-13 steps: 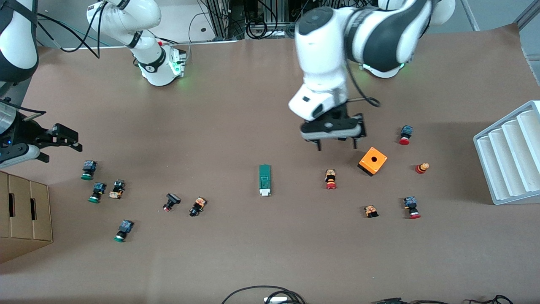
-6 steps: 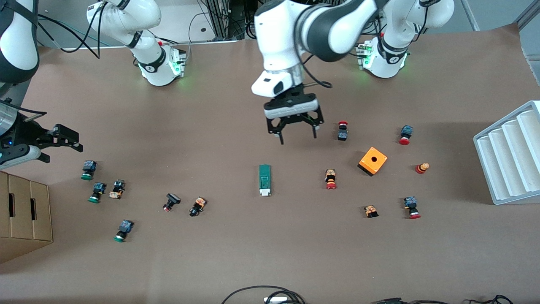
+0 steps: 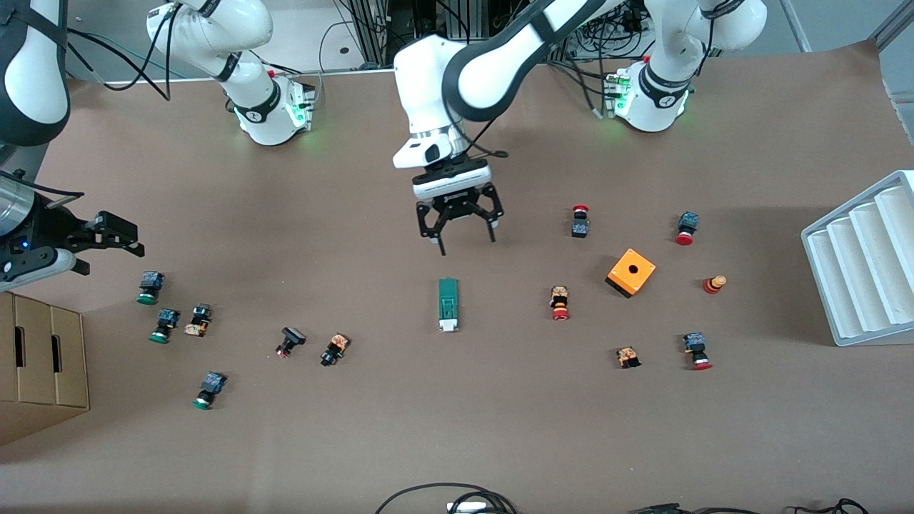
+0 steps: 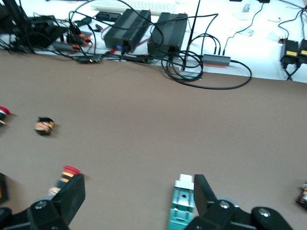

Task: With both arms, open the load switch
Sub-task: 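Lower the left gripper above the switch while the right gripper approaches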

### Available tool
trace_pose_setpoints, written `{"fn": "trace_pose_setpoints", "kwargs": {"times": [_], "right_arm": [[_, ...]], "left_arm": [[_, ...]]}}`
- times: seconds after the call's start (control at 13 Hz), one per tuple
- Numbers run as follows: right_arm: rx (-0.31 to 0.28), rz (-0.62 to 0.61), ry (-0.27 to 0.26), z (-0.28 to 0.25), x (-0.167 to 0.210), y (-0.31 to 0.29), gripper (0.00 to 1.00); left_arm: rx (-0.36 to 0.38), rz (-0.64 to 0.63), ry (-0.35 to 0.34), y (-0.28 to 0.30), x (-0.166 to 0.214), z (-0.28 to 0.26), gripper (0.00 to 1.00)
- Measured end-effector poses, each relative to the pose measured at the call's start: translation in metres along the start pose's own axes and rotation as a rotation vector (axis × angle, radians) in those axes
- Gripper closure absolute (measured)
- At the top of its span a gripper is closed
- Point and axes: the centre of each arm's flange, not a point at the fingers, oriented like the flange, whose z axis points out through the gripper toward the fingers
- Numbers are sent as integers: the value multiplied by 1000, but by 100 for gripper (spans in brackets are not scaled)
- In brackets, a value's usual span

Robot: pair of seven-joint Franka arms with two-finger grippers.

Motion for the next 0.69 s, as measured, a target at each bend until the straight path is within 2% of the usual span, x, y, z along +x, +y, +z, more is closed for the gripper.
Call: {"fn": "trace_pose_setpoints", "kwargs": {"times": [0.39,0.69], "right_arm": [[1,3,-7,4,2,-1,0],[4,75,-28,16,12,-20,0]], "left_arm": [[-91,64,88,17,-43,22,0],[-148,-20,207,27,-93,39,0]]}}
